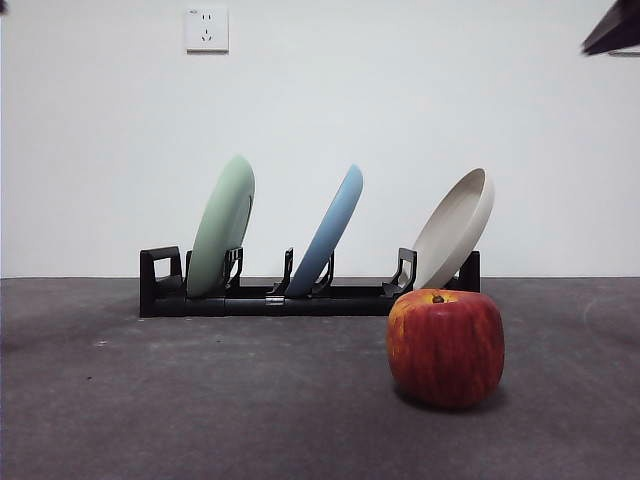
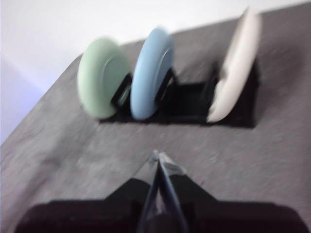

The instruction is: Take the green plate from the plate rack,put the plate on the table,take the apple from the table,put the apple in the plate

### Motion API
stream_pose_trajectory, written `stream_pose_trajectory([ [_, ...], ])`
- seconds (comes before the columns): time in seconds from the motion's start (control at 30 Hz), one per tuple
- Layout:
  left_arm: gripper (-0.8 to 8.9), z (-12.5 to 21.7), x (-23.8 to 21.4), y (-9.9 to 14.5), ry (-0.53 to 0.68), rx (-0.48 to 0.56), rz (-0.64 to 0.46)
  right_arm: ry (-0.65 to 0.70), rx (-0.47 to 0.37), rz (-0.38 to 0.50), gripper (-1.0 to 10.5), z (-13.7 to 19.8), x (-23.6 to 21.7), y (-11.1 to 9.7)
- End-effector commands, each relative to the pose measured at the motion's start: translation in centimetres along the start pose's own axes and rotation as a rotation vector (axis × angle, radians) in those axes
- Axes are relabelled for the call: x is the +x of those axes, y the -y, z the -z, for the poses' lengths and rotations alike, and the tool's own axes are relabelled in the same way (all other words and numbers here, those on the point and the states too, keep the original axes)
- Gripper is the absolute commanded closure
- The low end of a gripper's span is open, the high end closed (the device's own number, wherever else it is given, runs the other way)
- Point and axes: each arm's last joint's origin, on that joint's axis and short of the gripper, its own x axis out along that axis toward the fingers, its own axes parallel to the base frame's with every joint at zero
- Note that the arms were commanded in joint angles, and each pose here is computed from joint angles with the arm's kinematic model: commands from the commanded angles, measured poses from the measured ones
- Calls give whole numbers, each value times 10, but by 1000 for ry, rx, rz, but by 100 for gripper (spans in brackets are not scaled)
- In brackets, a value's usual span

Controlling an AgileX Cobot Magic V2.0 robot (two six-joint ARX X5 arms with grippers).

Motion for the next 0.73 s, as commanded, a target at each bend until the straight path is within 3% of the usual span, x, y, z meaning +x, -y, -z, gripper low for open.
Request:
stream_pose_trajectory([
  [0.03, 795, -6, 18, -7, -57, -6, 41, -35, -3, -48, 908, 1, 8, 3],
  [0.17, 556, -17, 43, -14, -109, -28, 49, -55, 11, -45, 674, 2, 13, 7],
  [0.57, 557, -85, 138, 6, -167, 28, 170, -50, 8, -44, 663, 1, 13, 6],
  [0.73, 557, -97, 187, 19, -245, 71, 148, -51, 9, -44, 663, 1, 13, 7],
])
